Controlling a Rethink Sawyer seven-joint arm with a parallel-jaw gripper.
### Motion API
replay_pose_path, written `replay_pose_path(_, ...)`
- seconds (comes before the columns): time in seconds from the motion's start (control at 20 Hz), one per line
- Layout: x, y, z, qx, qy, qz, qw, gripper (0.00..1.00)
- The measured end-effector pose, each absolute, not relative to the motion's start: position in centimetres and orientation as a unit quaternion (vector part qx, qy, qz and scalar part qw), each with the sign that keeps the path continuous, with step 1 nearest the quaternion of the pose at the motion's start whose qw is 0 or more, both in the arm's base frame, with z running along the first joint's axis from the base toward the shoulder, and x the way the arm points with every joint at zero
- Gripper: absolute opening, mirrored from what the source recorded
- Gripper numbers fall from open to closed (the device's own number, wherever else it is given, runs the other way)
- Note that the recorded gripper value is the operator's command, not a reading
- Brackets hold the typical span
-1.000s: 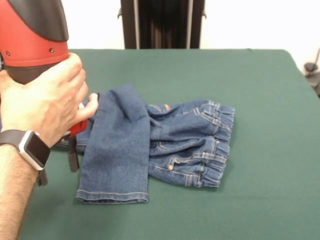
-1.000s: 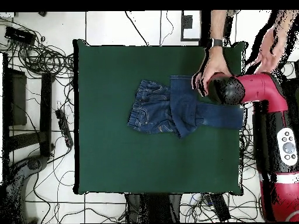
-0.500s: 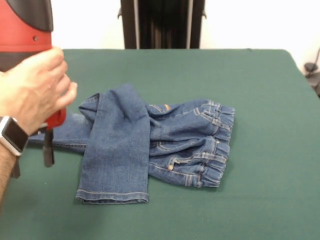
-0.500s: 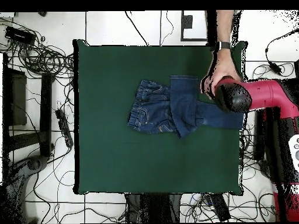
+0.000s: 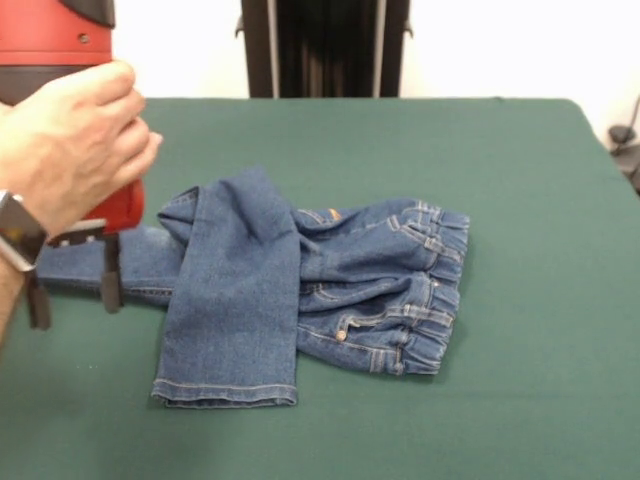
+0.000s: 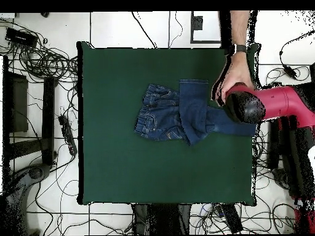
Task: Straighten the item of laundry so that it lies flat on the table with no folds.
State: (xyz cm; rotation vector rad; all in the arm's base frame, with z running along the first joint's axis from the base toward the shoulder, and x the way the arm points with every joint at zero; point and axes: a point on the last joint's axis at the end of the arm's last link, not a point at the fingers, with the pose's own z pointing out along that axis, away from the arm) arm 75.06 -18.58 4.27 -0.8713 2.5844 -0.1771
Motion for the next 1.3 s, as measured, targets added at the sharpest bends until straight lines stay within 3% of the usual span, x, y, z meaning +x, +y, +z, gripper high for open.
replay_pose_path(0.3,74.9,-17.6,5.5,-0.345,0.904,-0.089,0.237,1.0)
replay_pose_path(1.3,75.3,-18.0,8.3,-0.372,0.88,-0.131,0.265,1.0)
